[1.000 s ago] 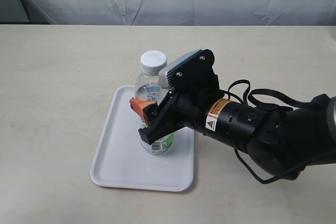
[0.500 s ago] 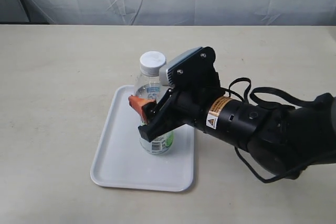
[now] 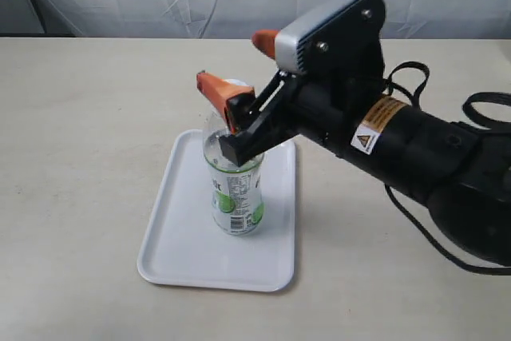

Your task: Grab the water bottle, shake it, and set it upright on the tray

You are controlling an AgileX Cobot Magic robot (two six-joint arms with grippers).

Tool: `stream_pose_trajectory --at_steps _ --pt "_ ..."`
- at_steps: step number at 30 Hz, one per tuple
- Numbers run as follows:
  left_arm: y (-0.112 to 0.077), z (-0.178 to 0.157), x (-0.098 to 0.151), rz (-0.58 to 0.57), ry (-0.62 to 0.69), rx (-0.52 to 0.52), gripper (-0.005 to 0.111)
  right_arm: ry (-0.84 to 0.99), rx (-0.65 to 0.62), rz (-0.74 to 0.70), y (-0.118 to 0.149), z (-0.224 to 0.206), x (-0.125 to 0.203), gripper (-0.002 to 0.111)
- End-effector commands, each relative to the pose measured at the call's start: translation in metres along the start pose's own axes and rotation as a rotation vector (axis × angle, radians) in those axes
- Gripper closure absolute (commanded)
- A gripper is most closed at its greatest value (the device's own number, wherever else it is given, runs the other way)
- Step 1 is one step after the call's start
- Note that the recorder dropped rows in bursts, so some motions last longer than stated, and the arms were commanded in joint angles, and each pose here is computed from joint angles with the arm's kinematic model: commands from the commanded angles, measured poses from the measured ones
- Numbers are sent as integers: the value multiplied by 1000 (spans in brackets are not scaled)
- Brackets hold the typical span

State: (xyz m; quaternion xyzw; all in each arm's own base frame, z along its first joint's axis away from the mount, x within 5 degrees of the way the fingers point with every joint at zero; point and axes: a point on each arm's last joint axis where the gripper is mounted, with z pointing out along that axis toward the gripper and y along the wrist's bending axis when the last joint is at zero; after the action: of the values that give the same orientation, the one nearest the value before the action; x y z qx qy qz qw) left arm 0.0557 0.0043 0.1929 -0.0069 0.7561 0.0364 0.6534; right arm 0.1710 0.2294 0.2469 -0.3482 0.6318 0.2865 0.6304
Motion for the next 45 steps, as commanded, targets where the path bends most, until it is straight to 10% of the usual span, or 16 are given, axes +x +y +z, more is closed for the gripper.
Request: stream_pose_trajectory --at_steps 1,5,12,17,33,45 --pt "0 0 0 -7 -7 -2 107 -13 86 75 -11 -20 -39 53" --pt "0 0 0 -7 -7 -2 107 59 84 30 -13 -39 -67 108" --pt "0 0 0 -7 -7 -2 107 161 77 19 -27 -96 -88 108" --pt "0 0 0 -7 -7 -2 107 265 292 42 -58 -153 -91 108" --pt "0 0 0 -7 -7 -2 107 242 318 95 -48 -183 -97 108" --pt "0 0 0 -7 -7 -2 107 -37 625 76 -30 -250 -119 108"
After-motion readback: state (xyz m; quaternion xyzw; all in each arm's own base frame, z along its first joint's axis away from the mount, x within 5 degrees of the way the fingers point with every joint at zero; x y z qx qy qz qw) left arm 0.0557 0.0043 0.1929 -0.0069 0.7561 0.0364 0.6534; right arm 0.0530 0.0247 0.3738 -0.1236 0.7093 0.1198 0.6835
